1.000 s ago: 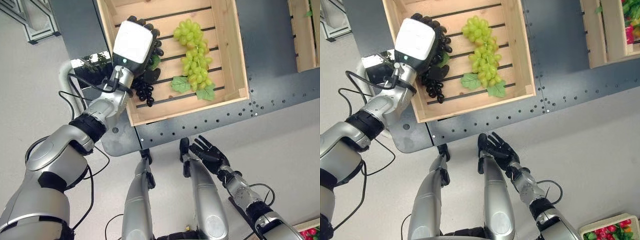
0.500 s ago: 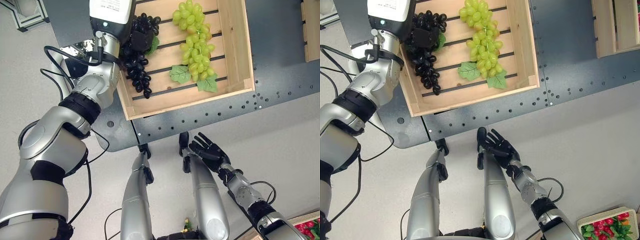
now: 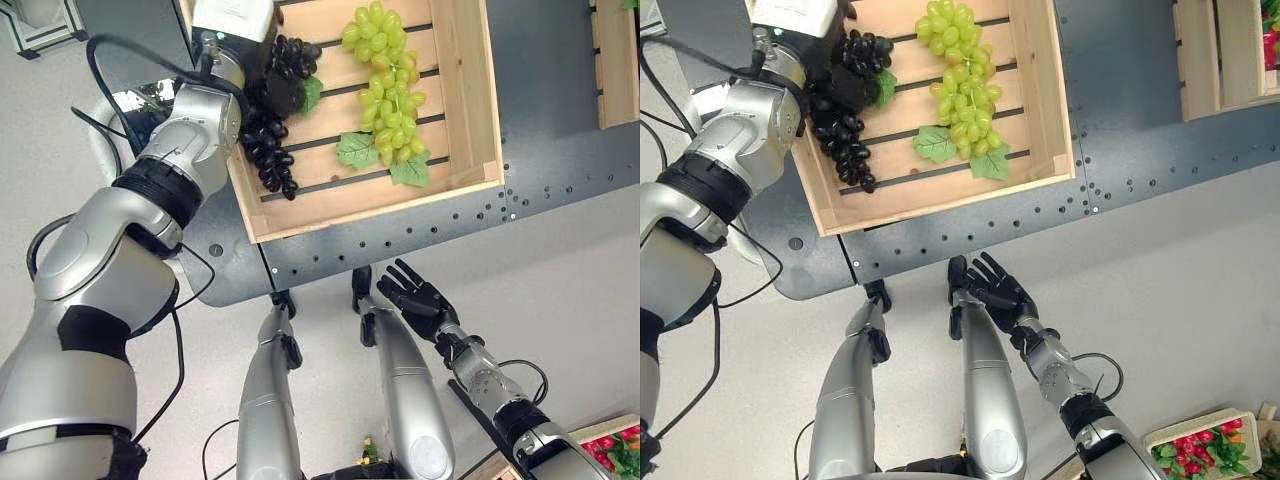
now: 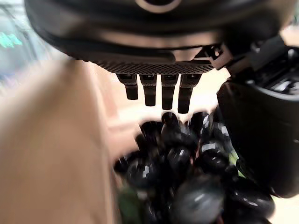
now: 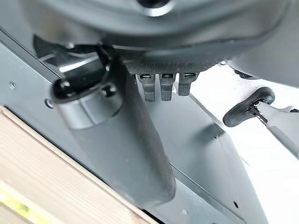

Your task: Pick up the fruits from the basket on one side to the basket on the other side

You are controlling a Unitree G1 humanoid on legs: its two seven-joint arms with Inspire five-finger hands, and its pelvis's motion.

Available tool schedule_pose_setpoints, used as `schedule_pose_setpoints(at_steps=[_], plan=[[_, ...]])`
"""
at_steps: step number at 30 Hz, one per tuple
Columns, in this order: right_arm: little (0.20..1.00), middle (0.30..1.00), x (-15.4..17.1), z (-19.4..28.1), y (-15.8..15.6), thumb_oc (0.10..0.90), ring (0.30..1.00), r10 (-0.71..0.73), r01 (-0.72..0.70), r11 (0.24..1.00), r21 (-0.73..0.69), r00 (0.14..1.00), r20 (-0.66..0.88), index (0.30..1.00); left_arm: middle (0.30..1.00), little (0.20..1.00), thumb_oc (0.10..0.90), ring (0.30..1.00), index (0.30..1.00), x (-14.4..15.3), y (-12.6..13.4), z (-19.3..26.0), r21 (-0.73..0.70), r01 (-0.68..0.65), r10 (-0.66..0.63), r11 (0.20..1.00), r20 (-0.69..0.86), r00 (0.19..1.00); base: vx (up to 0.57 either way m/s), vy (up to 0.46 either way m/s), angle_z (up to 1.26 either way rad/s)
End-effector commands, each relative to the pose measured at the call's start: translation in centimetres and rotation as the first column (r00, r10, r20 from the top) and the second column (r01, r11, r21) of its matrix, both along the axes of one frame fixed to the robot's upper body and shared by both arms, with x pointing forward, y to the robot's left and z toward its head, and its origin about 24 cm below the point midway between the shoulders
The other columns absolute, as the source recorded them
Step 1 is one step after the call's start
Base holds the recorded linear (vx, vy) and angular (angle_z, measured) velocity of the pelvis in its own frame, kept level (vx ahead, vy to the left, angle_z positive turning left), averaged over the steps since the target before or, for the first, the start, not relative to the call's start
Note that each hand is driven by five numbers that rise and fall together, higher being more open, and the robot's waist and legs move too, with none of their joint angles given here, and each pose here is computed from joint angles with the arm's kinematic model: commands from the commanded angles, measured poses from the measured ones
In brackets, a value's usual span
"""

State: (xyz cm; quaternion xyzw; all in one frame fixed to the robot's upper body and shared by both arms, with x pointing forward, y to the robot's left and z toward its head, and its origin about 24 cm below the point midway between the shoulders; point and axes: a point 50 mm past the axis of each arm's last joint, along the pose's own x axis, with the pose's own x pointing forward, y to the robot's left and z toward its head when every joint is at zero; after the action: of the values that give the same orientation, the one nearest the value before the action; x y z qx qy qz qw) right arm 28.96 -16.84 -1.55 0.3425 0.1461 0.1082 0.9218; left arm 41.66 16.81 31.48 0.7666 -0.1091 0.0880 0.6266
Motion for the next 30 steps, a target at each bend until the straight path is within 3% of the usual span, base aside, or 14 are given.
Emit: schedule_pose_setpoints(at_steps=[1,5,8,10,18,23,24,30], plan=[[0.9,0.9,-0.2,1.0,-0.4,0.8,0.9,-0.016,0.011,0.999,0.051,0.995,0.095,0.9,0.9,0.9,0.8,0.9,0.9,0.5,1.7,-7.5,-0.067,-0.096,0.061,0.993,-0.4,0.915,0.0,0.0,0.0],[0.9,0.9,-0.6,0.4,-0.5,0.8,0.9,-0.019,0.015,0.998,0.065,0.998,0.065,0.9,0.9,0.9,0.8,0.9,0.9,0.4,0.5,-8.6,0.038,-0.032,0.046,0.999,-0.47,0.881,0.0,0.0,0.0],[0.9,0.9,-0.6,0.2,-1.0,0.8,0.9,-0.024,0.02,0.998,0.065,0.998,0.053,0.9,0.9,0.9,0.8,0.9,0.9,0.2,-0.5,-8.2,0.246,0.033,0.098,0.969,-0.499,0.861,0.0,0.0,0.0],[0.9,0.9,-0.5,0.4,-1.3,0.8,0.9,-0.031,0.026,0.997,0.071,0.998,0.06,0.9,0.9,0.9,0.8,0.9,0.9,0.0,-0.9,-7.7,0.307,0.04,0.132,0.951,-0.52,0.844,0.0,0.0,0.0],[0.9,0.9,0.2,1.0,-1.9,0.8,0.9,-0.067,0.062,0.995,0.078,0.995,0.069,0.9,0.9,0.9,0.8,0.9,0.9,-0.4,0.2,-7.5,0.434,-0.106,0.378,0.895,-0.609,0.698,-0.03,-0.012,-0.01],[0.9,0.9,0.0,0.7,-2.4,0.8,0.9,-0.087,0.079,0.991,0.109,0.994,0.067,0.9,0.9,0.9,0.8,0.9,0.9,-0.3,0.2,-8.0,0.451,-0.073,0.363,0.889,-0.6,0.713,-0.03,-0.006,-0.05],[0.9,0.9,0.0,0.7,-2.5,0.8,0.9,-0.091,0.082,0.99,0.116,0.993,0.073,0.9,0.3,0.3,0.4,0.3,0.3,-0.2,-0.1,-8.2,0.462,-0.043,0.342,0.886,-0.587,0.733,-0.03,-0.017,-0.04],[0.9,0.9,0.1,1.0,-2.5,0.8,0.9,-0.107,0.09,0.984,0.157,0.989,0.103,0.9,0.3,0.3,0.4,0.3,0.3,-0.2,-0.5,-8.1,0.571,0.014,0.345,0.821,-0.516,0.784,0.0,0.0,0.0]])
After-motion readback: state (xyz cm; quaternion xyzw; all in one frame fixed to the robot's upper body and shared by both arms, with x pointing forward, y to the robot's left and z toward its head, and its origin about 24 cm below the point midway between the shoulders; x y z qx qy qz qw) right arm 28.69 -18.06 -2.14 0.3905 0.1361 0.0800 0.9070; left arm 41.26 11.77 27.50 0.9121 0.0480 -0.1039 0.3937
